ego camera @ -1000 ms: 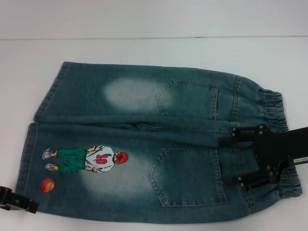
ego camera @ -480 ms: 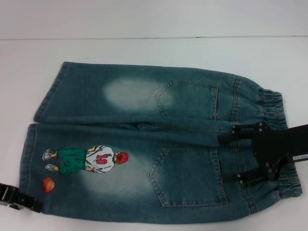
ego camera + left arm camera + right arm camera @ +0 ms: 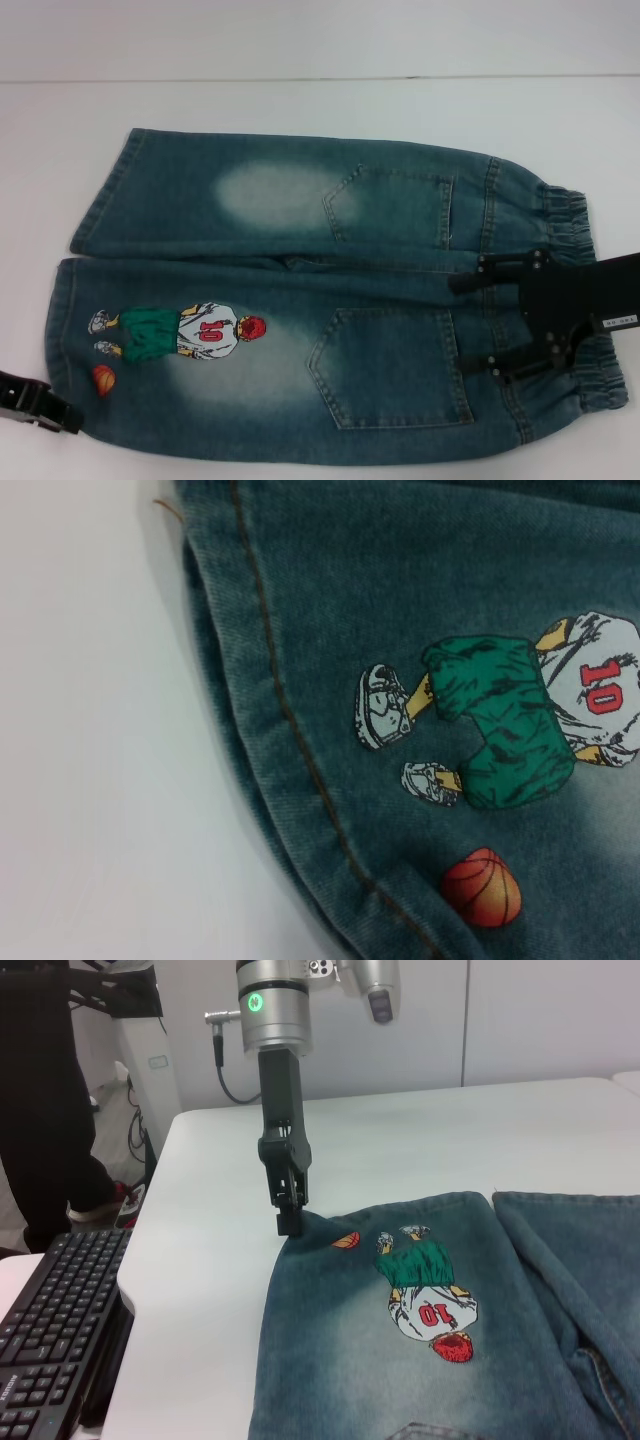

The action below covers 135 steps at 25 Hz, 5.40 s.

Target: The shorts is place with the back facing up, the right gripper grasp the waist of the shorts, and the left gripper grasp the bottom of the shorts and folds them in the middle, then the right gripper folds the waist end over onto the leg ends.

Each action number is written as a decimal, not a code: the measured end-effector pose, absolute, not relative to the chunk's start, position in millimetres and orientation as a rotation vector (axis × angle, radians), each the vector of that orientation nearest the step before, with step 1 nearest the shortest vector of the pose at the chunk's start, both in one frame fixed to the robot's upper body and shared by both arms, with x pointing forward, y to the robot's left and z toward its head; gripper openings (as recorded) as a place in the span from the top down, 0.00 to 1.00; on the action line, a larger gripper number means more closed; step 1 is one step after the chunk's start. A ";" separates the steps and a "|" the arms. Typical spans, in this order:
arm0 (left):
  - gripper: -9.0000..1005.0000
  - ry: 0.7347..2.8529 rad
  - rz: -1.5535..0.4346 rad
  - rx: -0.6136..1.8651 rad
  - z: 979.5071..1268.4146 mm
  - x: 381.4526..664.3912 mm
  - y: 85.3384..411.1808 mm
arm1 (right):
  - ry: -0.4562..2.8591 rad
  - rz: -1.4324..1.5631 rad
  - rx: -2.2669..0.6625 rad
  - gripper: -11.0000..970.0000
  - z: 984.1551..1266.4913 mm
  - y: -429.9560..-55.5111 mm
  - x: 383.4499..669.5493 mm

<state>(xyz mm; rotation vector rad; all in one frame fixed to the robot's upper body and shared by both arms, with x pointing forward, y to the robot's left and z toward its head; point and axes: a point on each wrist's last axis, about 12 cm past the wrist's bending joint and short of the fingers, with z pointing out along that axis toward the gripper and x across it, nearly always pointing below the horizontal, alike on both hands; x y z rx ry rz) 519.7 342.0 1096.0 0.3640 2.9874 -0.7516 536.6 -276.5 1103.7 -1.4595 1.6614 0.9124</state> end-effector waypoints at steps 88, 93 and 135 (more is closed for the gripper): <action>0.91 2.944 -0.730 0.450 1113.4 545.1 324.0 | 2.565 0.562 -1.646 0.16 1141.5 -265.6 549.2; 0.91 2.944 -0.725 0.448 1114.0 545.8 324.6 | 2.578 0.541 -1.627 0.17 1136.2 -268.2 550.7; 0.91 2.641 -0.537 0.408 1143.5 604.3 317.2 | 2.240 0.640 -0.947 0.94 1168.7 -323.1 565.6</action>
